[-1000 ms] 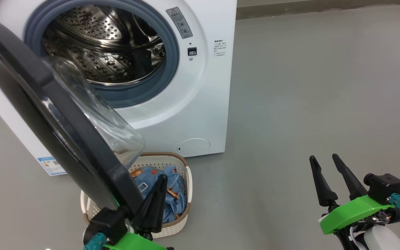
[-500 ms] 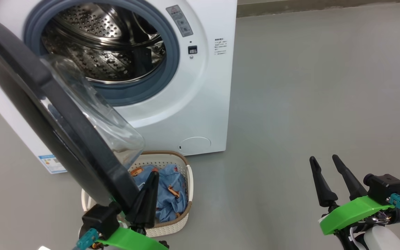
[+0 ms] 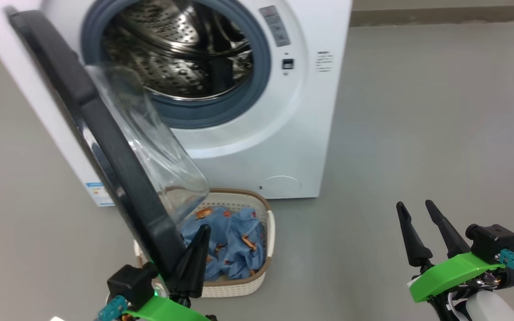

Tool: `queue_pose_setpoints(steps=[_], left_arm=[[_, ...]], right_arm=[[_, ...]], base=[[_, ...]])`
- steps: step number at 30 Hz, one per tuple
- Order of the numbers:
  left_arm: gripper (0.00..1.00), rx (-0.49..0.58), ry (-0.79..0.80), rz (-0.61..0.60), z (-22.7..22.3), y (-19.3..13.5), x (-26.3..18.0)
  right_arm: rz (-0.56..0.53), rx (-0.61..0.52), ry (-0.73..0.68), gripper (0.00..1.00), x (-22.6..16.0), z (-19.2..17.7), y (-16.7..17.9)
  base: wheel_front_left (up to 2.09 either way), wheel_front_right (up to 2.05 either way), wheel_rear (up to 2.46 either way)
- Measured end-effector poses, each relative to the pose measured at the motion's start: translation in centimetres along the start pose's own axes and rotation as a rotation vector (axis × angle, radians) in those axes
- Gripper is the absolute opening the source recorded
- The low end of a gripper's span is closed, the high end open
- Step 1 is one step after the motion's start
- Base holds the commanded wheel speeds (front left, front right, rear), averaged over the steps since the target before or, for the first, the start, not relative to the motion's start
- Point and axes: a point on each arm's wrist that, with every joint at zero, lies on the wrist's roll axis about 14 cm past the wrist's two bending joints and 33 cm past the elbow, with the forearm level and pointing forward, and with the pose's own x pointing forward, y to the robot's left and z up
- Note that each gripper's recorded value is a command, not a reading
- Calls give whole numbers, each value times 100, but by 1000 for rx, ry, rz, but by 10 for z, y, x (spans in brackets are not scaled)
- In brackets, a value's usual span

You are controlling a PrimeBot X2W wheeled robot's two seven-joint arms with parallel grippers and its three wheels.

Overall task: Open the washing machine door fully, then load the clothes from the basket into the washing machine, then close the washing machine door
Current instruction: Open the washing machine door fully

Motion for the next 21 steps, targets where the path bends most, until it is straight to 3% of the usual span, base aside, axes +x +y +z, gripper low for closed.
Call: queue_pose_setpoints(steps=[21], left_arm=[[0,81,-43,308,38,87,-66]], right_arm=[[211,12,57,100,39,-21,75]], base=[[0,0,0]])
